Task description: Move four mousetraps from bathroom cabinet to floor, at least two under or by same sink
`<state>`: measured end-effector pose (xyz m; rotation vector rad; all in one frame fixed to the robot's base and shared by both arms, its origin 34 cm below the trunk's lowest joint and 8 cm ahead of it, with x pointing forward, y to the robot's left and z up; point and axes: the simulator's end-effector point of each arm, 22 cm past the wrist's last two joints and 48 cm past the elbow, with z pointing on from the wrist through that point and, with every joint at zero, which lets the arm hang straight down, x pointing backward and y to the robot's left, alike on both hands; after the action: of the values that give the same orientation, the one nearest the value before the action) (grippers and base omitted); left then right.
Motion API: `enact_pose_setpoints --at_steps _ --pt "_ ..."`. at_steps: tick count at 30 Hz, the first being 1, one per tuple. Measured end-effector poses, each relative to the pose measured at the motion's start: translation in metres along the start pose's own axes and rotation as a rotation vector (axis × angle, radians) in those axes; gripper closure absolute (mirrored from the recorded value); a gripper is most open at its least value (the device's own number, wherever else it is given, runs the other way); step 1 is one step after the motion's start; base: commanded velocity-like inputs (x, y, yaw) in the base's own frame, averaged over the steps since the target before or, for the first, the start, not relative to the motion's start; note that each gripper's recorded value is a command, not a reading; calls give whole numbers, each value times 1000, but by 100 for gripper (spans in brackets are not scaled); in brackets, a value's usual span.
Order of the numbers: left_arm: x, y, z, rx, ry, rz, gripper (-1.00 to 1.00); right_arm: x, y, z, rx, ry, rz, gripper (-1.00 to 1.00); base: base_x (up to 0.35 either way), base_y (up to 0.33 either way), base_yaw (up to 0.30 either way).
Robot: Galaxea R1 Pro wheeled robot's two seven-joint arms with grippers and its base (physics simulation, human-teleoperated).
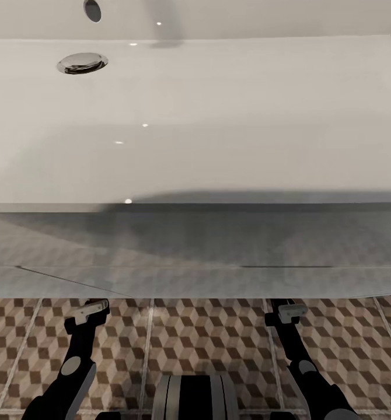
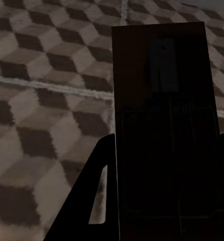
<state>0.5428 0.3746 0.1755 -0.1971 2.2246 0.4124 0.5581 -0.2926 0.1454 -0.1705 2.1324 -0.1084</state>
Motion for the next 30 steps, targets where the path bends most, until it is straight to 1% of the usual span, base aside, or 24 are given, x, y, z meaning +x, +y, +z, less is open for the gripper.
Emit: enact_pose_setpoints --at_steps 5,16,28,30 --pt "0 -2 0 5 -3 12 100 0 0 0 -1 1 0 100 0 0 0" --pt "0 -2 0 5 -3 14 100 1 0 0 0 2 0 100 0 0 0" --pt "28 -3 2 5 44 32 100 30 5 -2 -8 51 0 100 0 0 0" --pt "28 -3 2 5 44 32 100 30 5 -2 -7 51 0 100 0 0 0"
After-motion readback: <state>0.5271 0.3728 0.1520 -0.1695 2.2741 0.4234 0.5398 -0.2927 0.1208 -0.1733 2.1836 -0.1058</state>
